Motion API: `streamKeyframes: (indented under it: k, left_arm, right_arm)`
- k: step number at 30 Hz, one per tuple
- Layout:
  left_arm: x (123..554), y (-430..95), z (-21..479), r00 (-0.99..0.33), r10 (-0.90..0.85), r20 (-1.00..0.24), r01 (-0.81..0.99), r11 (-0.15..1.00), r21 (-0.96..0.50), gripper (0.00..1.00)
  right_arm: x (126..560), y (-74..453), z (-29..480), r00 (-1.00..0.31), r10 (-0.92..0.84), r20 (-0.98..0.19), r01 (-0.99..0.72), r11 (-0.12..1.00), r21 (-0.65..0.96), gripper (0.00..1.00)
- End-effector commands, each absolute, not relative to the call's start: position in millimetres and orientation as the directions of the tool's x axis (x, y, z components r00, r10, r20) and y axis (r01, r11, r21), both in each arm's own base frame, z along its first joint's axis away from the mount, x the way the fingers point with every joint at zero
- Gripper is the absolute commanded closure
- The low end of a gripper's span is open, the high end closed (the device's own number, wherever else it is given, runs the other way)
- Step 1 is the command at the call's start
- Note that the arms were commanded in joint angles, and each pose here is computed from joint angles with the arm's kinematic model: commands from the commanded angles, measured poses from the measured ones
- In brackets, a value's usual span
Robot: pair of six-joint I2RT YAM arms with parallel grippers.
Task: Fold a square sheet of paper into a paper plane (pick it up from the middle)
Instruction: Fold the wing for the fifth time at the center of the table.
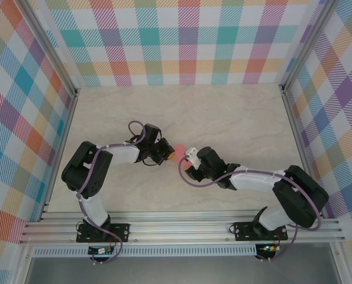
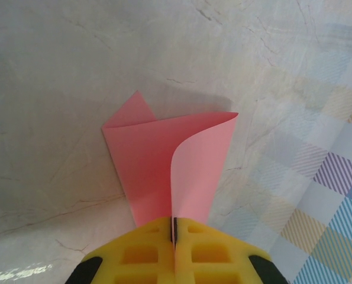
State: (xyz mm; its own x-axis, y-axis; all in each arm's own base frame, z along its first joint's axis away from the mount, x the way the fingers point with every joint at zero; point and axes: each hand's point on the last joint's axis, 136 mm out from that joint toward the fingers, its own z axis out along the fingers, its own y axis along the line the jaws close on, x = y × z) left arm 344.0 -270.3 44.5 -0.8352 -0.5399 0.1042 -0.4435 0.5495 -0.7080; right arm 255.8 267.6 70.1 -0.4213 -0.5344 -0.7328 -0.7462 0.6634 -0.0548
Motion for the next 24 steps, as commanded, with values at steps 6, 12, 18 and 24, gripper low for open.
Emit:
streamKeyframes:
  k: [6, 12, 18, 24]
  left_arm:
    - [342.6, -276.8, 48.0, -0.853, -0.511, 0.106, -0.426, 0.564, -0.707, 1.0]
    - [343.1, -279.0, 48.9, -0.857, -0.504, 0.111, -0.422, 0.561, -0.713, 1.0]
    - [344.5, -279.4, 49.2, -0.857, -0.503, 0.113, -0.422, 0.558, -0.714, 1.0]
    - [343.8, -279.0, 47.0, -0.857, -0.503, 0.113, -0.424, 0.562, -0.71, 1.0]
  right_arm:
    - [243.9, 253.0, 93.7, -0.468, -0.444, -0.764, -0.707, 0.707, 0.022, 0.5]
    - [232.3, 273.3, 73.2, -0.365, -0.624, -0.691, -0.814, 0.573, -0.088, 0.54]
    - [239.9, 290.4, 63.2, -0.231, -0.703, -0.673, -0.826, 0.507, -0.245, 0.52]
    - [255.8, 293.4, 54.8, -0.176, -0.727, -0.664, -0.793, 0.504, -0.341, 0.54]
